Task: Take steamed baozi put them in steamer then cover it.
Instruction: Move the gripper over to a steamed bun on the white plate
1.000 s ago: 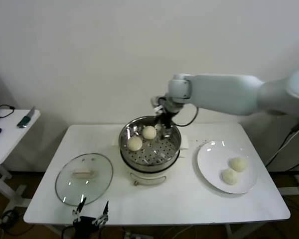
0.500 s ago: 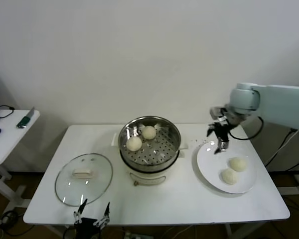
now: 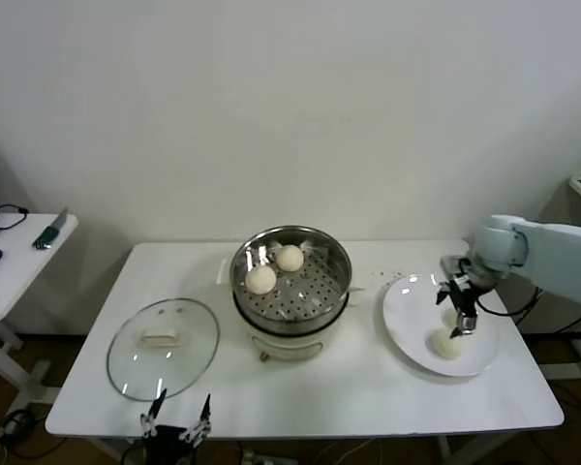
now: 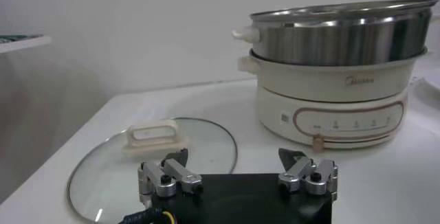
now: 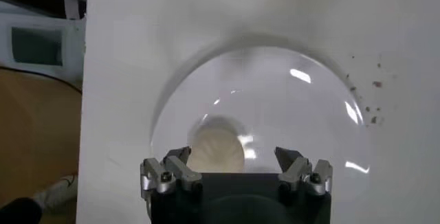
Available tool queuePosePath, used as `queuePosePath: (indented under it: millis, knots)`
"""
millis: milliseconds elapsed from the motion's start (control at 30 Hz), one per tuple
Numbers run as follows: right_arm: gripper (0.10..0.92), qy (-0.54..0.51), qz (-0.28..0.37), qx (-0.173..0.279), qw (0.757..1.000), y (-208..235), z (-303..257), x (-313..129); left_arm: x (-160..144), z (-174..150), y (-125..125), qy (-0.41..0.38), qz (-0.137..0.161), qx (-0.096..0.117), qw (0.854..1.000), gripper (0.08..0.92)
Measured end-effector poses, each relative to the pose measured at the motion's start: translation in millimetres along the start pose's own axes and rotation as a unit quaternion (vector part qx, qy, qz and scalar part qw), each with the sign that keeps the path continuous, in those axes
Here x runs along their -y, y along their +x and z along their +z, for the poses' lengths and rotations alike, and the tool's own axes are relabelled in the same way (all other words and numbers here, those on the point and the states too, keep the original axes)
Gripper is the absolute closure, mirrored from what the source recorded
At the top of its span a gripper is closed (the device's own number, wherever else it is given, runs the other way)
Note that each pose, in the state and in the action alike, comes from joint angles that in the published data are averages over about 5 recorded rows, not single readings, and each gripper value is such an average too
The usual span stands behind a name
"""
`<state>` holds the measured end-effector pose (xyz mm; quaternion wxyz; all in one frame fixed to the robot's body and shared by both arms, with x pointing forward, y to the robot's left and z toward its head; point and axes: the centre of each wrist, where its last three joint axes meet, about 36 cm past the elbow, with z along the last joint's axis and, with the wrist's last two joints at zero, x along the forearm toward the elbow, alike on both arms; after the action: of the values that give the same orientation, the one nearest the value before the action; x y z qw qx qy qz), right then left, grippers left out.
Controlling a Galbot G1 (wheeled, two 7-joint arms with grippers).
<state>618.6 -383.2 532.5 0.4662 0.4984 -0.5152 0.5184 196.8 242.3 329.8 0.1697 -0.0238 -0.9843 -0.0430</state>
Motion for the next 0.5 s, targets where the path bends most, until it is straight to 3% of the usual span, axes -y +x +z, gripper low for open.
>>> queuePosePath:
  millis: [500]
  knots:
    - [0.200,-0.013,-0.006,-0.012,1.000,-52,16,-8,1,3,0,0.001,0.002,-0.006,1.000,0.177]
